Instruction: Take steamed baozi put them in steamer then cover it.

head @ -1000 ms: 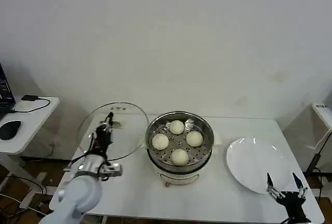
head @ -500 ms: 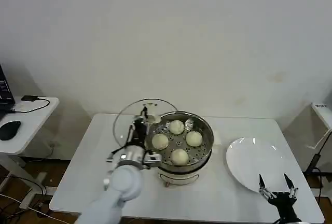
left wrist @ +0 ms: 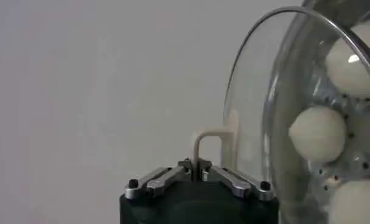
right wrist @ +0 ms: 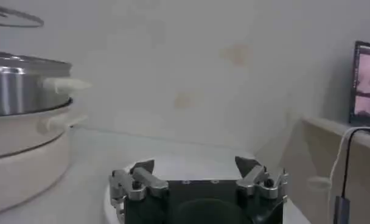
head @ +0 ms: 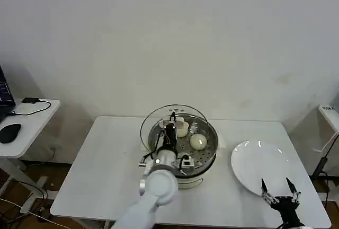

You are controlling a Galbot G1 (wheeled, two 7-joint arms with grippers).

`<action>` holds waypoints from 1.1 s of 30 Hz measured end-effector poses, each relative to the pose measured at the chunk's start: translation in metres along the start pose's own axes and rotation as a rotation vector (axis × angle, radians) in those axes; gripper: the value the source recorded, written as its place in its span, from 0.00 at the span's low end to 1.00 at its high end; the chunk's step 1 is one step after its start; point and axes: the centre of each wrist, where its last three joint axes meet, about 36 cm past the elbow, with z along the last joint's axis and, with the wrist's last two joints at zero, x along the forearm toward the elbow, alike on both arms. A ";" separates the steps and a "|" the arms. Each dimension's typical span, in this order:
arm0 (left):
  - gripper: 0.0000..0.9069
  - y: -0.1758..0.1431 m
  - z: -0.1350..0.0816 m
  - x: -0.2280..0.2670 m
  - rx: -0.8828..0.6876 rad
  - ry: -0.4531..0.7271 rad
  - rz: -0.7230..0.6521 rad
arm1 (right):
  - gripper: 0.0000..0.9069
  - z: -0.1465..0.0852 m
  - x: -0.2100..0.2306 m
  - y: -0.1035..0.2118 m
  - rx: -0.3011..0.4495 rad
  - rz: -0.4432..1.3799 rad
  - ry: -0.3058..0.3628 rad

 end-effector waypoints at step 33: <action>0.00 -0.028 -0.034 0.006 -0.063 -0.005 0.033 | 1.00 0.004 0.000 0.007 -0.008 -0.022 0.008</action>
